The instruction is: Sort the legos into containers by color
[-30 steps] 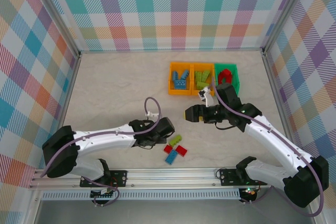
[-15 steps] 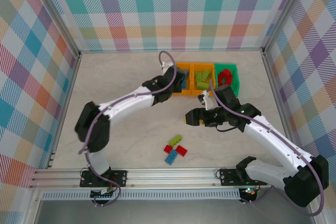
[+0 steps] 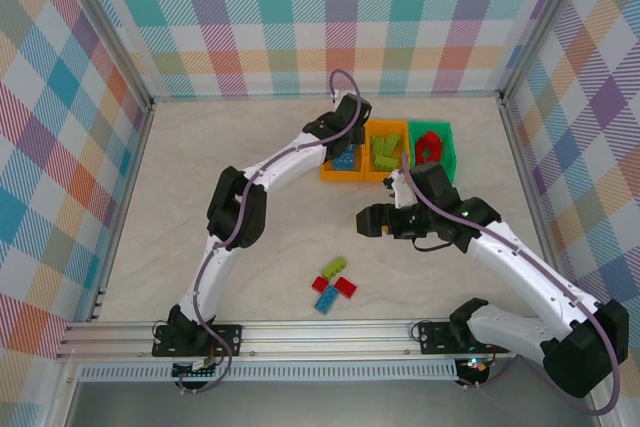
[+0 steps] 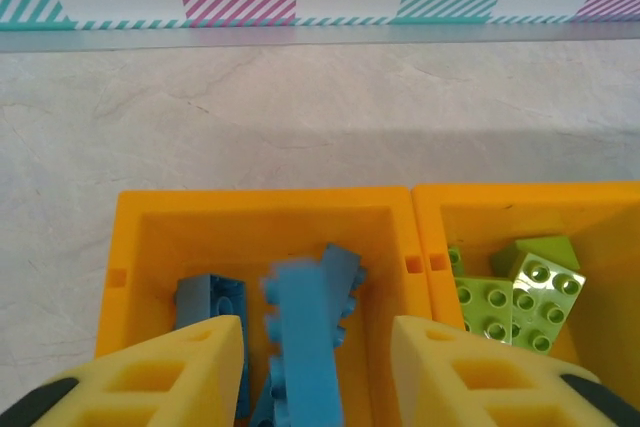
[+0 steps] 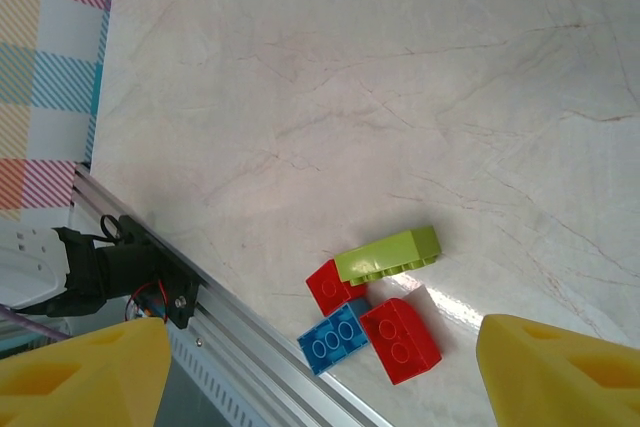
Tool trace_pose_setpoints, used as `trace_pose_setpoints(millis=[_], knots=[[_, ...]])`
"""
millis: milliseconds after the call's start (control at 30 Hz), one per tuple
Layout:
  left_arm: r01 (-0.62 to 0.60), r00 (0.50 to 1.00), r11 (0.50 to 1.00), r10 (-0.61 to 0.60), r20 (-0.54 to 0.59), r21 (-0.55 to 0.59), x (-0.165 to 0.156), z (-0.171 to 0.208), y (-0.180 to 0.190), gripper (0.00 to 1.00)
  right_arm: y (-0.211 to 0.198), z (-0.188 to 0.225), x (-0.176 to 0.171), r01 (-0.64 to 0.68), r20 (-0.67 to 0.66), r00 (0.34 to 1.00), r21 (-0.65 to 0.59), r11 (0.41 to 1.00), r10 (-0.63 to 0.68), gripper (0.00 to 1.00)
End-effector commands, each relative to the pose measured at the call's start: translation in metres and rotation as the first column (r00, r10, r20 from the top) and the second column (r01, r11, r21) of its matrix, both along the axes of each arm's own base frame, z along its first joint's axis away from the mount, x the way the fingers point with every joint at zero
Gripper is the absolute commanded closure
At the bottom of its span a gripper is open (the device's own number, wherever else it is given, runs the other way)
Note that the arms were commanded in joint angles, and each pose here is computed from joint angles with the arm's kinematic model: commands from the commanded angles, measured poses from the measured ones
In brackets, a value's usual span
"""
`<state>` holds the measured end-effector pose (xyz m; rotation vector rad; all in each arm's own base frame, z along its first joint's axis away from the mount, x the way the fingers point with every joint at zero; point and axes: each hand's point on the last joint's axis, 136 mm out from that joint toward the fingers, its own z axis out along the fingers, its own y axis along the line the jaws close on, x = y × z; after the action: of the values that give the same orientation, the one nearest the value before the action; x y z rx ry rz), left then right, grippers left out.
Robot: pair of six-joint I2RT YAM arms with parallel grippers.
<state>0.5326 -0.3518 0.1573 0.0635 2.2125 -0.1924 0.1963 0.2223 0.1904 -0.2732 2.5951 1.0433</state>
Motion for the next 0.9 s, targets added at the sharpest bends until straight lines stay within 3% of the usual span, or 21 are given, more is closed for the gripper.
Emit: trace_pose_setpoints(millis=[0,200,300,433,567,633,767,833,867], knots=[[0.014,1.0,1.0,-0.014,0.012,-0.023,-0.002,0.028,0.002,0.55,0.0,0.014,0.002,-0.005,0.049,0.999,0.002,1.0,0.005,0.19],[0.097,0.995,0.982,-0.099,-0.005,-0.161,-0.044,0.083,0.003,0.62,-0.004,0.01,0.005,0.023,0.044,0.999,-0.021,1.0,-0.022,0.18],[0.167,0.986,0.959,-0.163,0.036,-0.23,-0.086,0.117,0.012,0.62,-0.008,0.005,0.006,0.047,0.03,0.998,-0.042,0.998,-0.046,0.18],[0.335,0.942,0.918,-0.322,0.093,-0.212,-0.157,0.15,0.032,0.62,-0.005,-0.003,0.01,0.094,-0.031,0.995,-0.045,0.995,-0.095,0.21],[0.532,0.844,0.836,-0.512,0.16,-0.134,-0.236,0.157,0.058,0.58,0.011,-0.014,0.013,0.133,-0.074,0.988,-0.039,0.99,-0.136,0.22],[0.636,0.765,0.77,-0.617,0.187,-0.059,-0.274,0.156,0.071,0.53,0.019,-0.02,0.014,0.155,-0.08,0.984,-0.056,0.986,-0.159,0.22],[0.719,0.675,0.689,-0.724,0.143,0.092,-0.325,0.139,0.109,0.47,0.037,-0.039,0.018,0.244,-0.144,0.957,-0.08,0.966,-0.253,0.24],[0.786,0.59,0.598,-0.801,0.103,0.158,-0.35,0.127,0.12,0.45,0.045,-0.051,0.015,0.31,-0.193,0.925,-0.119,0.943,-0.328,0.24],[0.834,0.512,0.516,-0.856,0.072,0.196,-0.367,0.117,0.125,0.43,0.051,-0.057,0.011,0.32,-0.212,0.915,-0.136,0.938,-0.343,0.23]])
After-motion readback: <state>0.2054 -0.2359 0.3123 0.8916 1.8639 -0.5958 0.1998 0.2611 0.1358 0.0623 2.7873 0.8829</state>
